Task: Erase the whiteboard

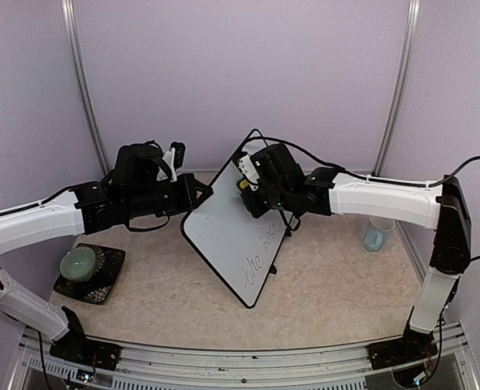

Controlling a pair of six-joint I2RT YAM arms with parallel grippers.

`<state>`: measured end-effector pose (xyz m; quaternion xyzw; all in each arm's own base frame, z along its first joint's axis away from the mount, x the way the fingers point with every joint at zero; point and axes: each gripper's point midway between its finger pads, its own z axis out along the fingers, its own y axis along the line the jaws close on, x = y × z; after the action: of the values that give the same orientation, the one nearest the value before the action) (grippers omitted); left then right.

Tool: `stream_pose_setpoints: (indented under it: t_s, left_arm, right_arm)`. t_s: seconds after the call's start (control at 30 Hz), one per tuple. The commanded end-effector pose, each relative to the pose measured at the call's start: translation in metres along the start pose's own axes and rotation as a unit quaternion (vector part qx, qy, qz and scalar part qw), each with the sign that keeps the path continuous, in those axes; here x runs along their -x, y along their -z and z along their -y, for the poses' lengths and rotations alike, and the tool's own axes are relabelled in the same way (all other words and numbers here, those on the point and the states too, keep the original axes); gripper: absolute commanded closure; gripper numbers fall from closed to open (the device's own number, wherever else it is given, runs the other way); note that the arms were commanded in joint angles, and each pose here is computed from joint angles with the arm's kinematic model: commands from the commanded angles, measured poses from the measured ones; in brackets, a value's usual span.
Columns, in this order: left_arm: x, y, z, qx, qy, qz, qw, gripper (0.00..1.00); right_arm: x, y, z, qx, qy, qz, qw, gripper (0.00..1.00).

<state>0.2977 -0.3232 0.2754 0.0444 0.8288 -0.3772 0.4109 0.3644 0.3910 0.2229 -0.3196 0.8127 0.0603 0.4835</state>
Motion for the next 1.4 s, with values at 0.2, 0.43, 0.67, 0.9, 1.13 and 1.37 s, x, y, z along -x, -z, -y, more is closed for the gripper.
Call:
stream_pose_setpoints:
  t_s: [0.2, 0.43, 0.67, 0.9, 1.13, 1.37]
  left_arm:
    - [-0.019, -0.006, 0.028, -0.059, -0.022, -0.049, 0.997, 1.00]
    - [-0.018, -0.005, 0.028, -0.059, -0.020, -0.047, 0.997, 1.00]
    - [-0.018, -0.004, 0.028, -0.060, -0.019, -0.046, 0.997, 1.00]
    - [-0.018, -0.002, 0.029, -0.060, -0.019, -0.044, 0.997, 1.00]
    - [-0.018, -0.001, 0.028, -0.058, -0.018, -0.042, 0.997, 1.00]
    - [-0.016, 0.002, 0.026, -0.055, -0.019, -0.038, 0.998, 1.00]
  right_arm:
    - [-0.004, 0.038, -0.099, 0.098, 0.069, 0.014, 0.993, 1.00]
    - [-0.021, 0.048, -0.137, 0.112, 0.109, 0.005, 0.988, 1.00]
    - [-0.024, 0.071, -0.174, 0.146, 0.135, 0.018, 0.980, 1.00]
    - [-0.026, 0.085, -0.200, 0.185, 0.134, 0.028, 0.973, 1.00]
    - [-0.025, 0.096, -0.215, 0.204, 0.140, 0.037, 0.968, 1.00]
    - [-0.032, 0.102, -0.205, 0.199, 0.144, 0.036, 0.969, 1.00]
